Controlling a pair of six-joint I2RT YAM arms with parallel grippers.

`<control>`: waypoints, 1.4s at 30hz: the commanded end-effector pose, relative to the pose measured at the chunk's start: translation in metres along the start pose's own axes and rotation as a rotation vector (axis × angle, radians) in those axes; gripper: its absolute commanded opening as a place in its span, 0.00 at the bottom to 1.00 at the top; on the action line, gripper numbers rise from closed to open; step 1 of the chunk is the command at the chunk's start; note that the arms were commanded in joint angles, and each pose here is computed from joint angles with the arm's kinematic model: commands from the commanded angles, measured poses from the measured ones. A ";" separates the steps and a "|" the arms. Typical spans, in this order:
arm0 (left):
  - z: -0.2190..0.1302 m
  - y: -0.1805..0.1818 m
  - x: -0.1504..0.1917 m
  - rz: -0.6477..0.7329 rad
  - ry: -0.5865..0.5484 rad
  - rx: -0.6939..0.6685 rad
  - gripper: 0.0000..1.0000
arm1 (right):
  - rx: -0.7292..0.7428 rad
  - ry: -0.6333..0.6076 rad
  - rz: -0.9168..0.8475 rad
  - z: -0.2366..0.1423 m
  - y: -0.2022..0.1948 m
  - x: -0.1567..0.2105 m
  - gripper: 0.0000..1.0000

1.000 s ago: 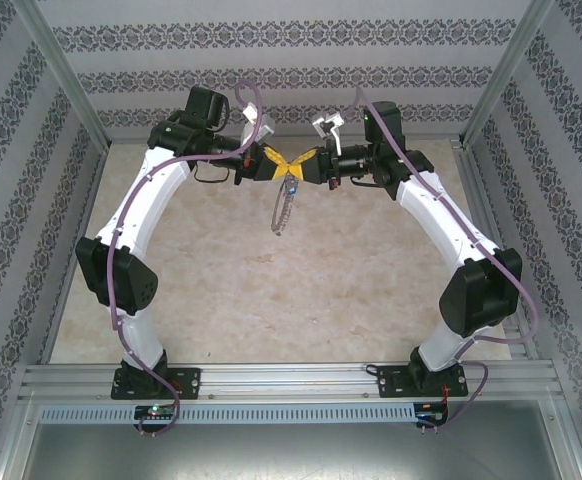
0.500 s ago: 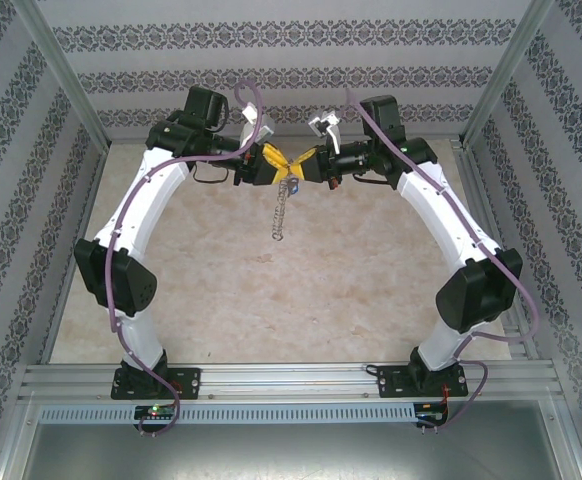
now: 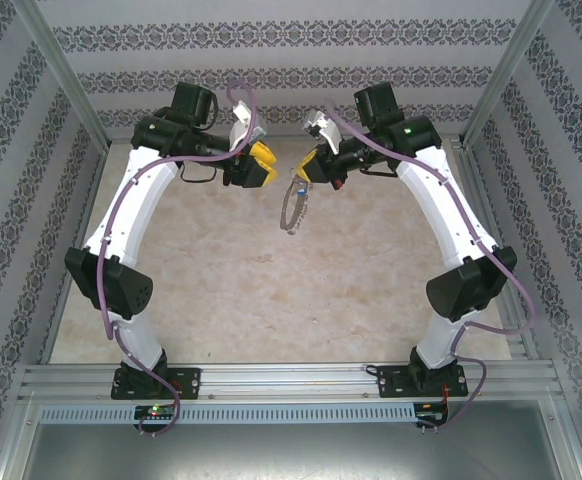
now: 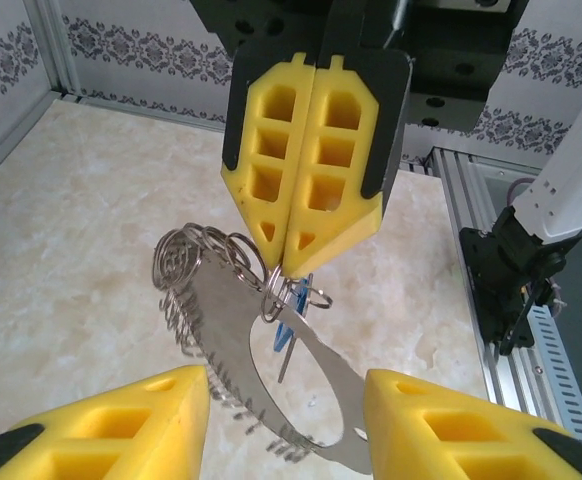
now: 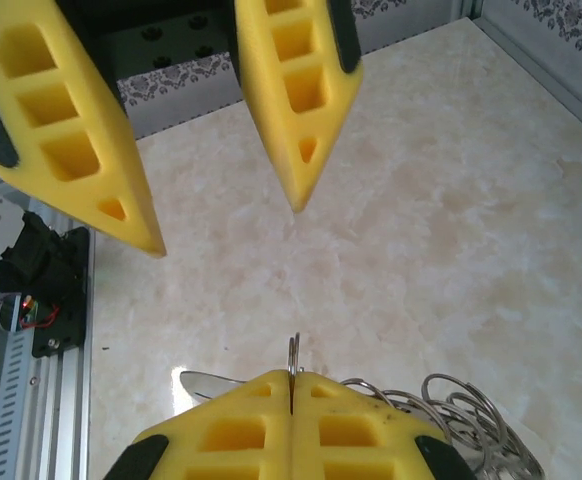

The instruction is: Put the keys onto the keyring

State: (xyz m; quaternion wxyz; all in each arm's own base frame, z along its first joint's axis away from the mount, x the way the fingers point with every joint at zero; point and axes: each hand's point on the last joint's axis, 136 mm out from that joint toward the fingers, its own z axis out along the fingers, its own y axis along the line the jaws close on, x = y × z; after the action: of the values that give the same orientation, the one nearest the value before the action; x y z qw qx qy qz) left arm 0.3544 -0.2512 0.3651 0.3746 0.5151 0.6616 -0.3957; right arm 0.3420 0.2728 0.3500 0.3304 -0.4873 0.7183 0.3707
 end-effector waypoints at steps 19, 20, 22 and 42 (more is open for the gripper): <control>0.018 -0.023 0.020 0.004 0.071 0.126 0.38 | -0.030 0.178 -0.089 0.020 0.026 0.009 0.00; 0.020 -0.023 0.020 0.003 0.072 0.132 0.38 | -0.029 0.177 -0.092 0.021 0.026 0.008 0.00; 0.023 -0.024 0.022 0.000 0.076 0.138 0.38 | -0.031 0.178 -0.093 0.021 0.027 0.008 0.00; 0.030 -0.030 0.016 0.000 0.042 0.188 0.27 | -0.046 0.171 -0.108 0.026 0.029 0.004 0.00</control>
State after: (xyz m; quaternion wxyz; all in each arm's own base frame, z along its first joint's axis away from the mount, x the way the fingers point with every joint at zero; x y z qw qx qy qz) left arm 0.3351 -0.2683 0.3312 0.3050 0.5420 0.6568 -0.4264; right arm 0.3193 0.2940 0.3346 0.2703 -0.5492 0.7224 0.3217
